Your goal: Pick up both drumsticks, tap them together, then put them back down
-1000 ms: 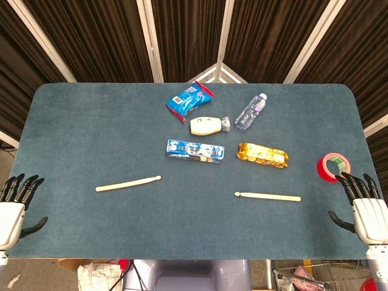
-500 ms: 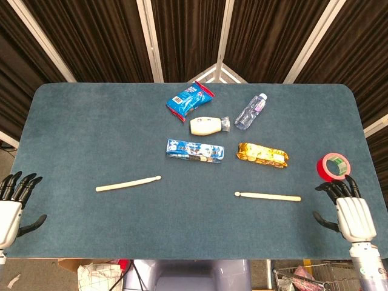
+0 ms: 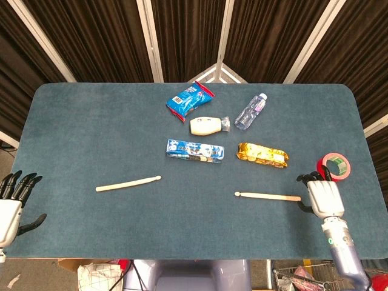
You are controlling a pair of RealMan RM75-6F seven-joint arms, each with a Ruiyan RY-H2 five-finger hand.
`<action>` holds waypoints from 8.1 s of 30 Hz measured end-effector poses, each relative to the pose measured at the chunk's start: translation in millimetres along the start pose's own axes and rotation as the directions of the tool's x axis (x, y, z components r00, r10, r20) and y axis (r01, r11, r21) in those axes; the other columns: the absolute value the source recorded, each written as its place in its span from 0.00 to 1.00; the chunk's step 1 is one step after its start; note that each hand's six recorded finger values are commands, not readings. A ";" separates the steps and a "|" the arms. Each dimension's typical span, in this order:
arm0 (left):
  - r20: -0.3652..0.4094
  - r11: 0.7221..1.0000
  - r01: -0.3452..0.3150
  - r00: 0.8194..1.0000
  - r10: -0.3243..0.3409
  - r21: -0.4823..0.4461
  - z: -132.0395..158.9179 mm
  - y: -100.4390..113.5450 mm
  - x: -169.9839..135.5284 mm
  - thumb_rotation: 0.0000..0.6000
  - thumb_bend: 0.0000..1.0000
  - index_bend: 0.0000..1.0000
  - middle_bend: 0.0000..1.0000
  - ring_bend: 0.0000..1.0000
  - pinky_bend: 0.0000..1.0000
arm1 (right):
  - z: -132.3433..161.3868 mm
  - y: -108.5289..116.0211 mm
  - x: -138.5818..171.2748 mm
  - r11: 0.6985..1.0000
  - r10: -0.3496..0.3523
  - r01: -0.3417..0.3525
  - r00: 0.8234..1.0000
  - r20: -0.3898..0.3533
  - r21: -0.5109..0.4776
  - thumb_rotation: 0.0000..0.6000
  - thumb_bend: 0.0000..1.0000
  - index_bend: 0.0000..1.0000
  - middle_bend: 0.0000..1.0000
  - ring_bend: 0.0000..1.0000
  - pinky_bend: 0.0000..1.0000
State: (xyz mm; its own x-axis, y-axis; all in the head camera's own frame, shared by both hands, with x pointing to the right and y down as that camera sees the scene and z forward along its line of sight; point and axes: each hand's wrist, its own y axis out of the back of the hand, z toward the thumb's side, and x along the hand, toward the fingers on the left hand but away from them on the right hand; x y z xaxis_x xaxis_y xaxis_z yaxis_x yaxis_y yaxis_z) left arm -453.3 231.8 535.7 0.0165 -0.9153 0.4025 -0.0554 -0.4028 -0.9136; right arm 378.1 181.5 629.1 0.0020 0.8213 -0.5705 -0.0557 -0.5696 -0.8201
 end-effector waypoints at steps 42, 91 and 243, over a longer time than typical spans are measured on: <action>-0.013 1.000 -0.007 1.000 0.007 0.009 -1.8 1.6 -1.1 1.00 0.28 0.17 0.15 0.00 0.00 | 35.1 -62.3 -34.5 0.986 0.117 -0.126 0.989 0.086 0.107 1.00 0.25 0.46 0.49 0.32 0.04; -0.020 1.000 -0.004 1.000 0.004 0.018 -1.6 -1.4 1.2 1.00 0.28 0.18 0.15 0.00 0.00 | 44.7 -74.9 -38.8 0.985 0.120 -0.127 0.990 0.068 0.112 1.00 0.33 0.57 0.53 0.36 0.04; 0.071 0.981 0.183 0.980 -0.188 0.066 80.1 -105.0 118.7 1.00 0.34 0.37 0.39 0.02 0.00 | 90.7 130.8 -27.0 0.911 -0.295 0.134 0.874 -0.387 -0.390 1.00 0.47 0.76 0.66 0.45 0.04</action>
State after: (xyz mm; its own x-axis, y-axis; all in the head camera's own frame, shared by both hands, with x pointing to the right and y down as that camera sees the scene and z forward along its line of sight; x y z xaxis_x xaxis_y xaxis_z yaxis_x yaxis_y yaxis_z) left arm -365.6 164.9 674.7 0.0977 -0.8214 0.5619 0.0146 -0.5633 -0.8261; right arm 280.2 87.9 541.3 0.4041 0.8726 -0.2743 0.3393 -0.4215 -0.8409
